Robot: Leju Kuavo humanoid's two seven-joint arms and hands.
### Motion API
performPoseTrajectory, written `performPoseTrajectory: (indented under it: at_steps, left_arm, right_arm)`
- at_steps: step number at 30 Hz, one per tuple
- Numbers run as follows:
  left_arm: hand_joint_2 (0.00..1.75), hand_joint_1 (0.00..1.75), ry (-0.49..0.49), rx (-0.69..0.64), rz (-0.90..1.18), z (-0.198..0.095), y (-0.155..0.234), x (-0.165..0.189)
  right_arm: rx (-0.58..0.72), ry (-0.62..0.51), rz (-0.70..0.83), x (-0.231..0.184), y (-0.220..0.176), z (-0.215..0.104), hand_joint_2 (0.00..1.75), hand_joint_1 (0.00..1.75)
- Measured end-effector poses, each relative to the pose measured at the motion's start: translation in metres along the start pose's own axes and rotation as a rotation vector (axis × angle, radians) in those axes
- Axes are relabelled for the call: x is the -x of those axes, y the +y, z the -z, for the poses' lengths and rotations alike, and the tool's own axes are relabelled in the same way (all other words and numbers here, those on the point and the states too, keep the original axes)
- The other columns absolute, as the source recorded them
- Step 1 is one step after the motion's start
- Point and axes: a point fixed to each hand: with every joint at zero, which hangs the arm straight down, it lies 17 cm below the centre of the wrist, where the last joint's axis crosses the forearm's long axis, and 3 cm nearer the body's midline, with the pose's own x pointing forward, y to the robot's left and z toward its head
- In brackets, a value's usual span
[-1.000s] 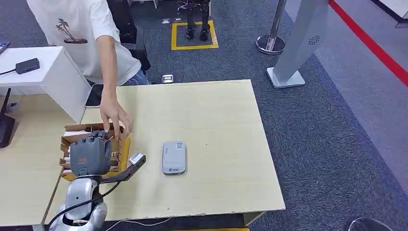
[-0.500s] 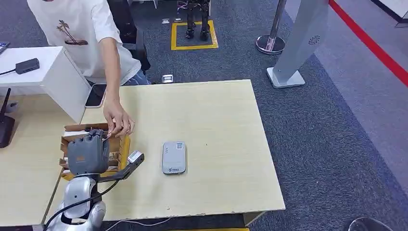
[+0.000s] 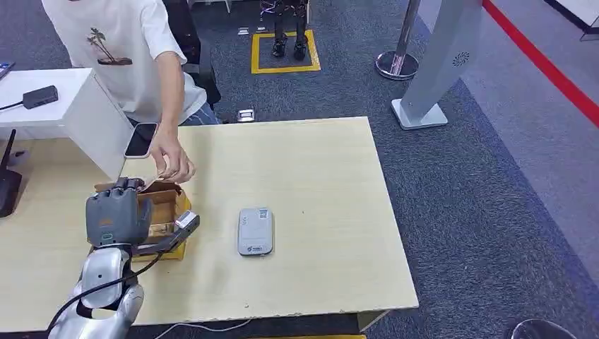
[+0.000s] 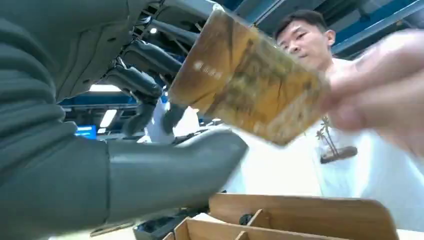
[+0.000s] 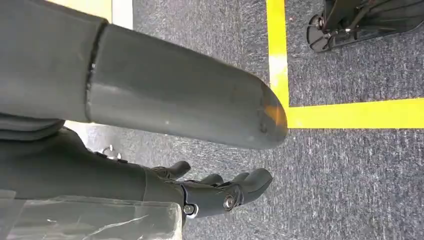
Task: Pass the card to the sensor for recognition and then transmit it.
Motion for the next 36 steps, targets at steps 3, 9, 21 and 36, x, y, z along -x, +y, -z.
performPoseTrajectory:
  at_steps: [3, 9, 21, 36]
  left_arm:
    - [0.0, 0.0, 0.011, -0.014, 0.009, 0.004, 0.005, 0.002]
    - [1.75, 0.0, 0.002, -0.012, 0.027, 0.003, 0.004, 0.0]
    - [1.75, 0.0, -0.124, 0.007, 0.005, -0.008, 0.003, -0.037]
    - [1.75, 0.0, -0.227, 0.051, -0.044, -0.021, -0.003, -0.073]
  right_arm:
    - [0.0, -0.002, 0.003, -0.001, 0.0, 0.0, 0.0, 0.0]
    - [-0.001, 0.0, 0.017, 0.0, 0.0, 0.0, 0.0, 0.0]
    - [-0.002, 0.0, 0.017, 0.0, 0.0, 0.0, 0.0, 0.0]
    - [-0.002, -0.001, 0.017, -0.001, 0.0, 0.0, 0.0, 0.0]
